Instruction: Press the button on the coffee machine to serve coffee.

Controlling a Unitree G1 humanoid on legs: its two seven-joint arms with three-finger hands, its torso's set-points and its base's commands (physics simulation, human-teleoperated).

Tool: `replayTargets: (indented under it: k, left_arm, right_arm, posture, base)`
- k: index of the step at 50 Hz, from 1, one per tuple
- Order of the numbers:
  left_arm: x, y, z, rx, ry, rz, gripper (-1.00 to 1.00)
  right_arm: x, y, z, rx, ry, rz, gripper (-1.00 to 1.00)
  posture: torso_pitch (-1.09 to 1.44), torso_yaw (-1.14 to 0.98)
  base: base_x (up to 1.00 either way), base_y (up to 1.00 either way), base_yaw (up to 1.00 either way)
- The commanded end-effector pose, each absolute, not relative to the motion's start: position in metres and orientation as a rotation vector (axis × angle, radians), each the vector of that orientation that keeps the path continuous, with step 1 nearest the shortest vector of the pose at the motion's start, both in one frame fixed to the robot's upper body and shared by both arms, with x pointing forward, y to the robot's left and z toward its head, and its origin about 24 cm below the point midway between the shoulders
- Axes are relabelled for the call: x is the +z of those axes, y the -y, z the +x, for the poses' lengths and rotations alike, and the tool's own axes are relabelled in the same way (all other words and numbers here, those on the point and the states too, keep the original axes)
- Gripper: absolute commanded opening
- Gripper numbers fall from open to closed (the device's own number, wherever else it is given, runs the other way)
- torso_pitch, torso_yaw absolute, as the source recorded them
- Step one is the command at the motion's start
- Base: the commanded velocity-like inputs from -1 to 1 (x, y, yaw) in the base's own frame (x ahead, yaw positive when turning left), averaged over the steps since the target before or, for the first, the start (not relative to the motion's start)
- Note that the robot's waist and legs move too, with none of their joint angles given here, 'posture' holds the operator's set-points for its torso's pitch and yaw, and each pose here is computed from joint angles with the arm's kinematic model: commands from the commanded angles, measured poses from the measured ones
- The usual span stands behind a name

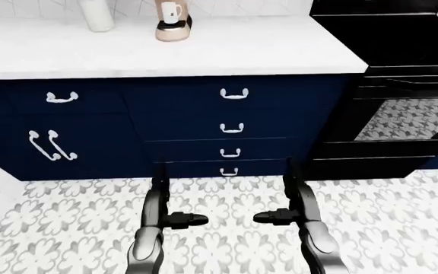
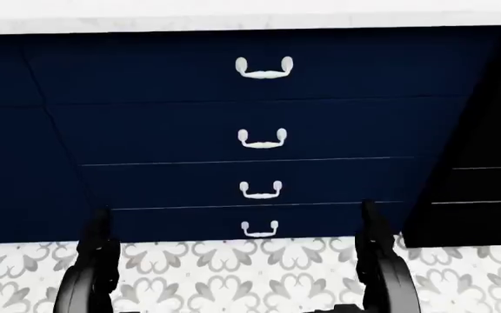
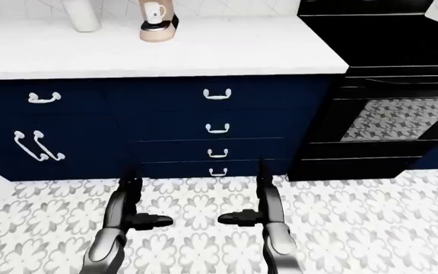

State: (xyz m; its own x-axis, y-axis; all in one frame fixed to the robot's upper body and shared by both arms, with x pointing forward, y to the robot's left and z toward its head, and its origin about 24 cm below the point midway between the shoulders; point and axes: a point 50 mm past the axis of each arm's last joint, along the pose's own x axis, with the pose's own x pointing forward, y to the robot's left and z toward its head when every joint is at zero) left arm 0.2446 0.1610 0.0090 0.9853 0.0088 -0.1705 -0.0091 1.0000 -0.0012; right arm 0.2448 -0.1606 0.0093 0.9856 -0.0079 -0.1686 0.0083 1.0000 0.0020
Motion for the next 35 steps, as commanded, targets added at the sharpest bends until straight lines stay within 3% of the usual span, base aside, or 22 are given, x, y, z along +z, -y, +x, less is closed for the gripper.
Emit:
replayTargets:
  k: [1,20,22,35]
  left_arm:
    - [0.039,-0.159,0.255,0.000,-0.002,0.005,1.00]
    - [0.049,-0.162,0.255,0.044,0.030,0.023,1.00]
    - [0.060,-0.163,0.256,0.057,0.060,0.026,1.00]
    - [0.142,-0.161,0.276,0.038,0.087,0.002,1.00]
  right_arm:
    - [0.039,0.164,0.255,-0.023,-0.005,-0.004,1.00]
    - [0.061,0.166,0.257,-0.034,0.031,-0.044,1.00]
    - [0.070,0.167,0.257,-0.033,0.033,-0.110,1.00]
    - [0.139,0.170,0.272,-0.064,0.046,-0.022,1.00]
  posture:
    - [0.00,0.00]
    - [0.00,0.00]
    - [0.00,0.00]
    - [0.00,0.00]
  base:
    - [0.00,0.00,0.00]
    - [0.00,0.00,0.00]
    - [0.00,0.00,0.00]
    - [0.00,0.00,0.00]
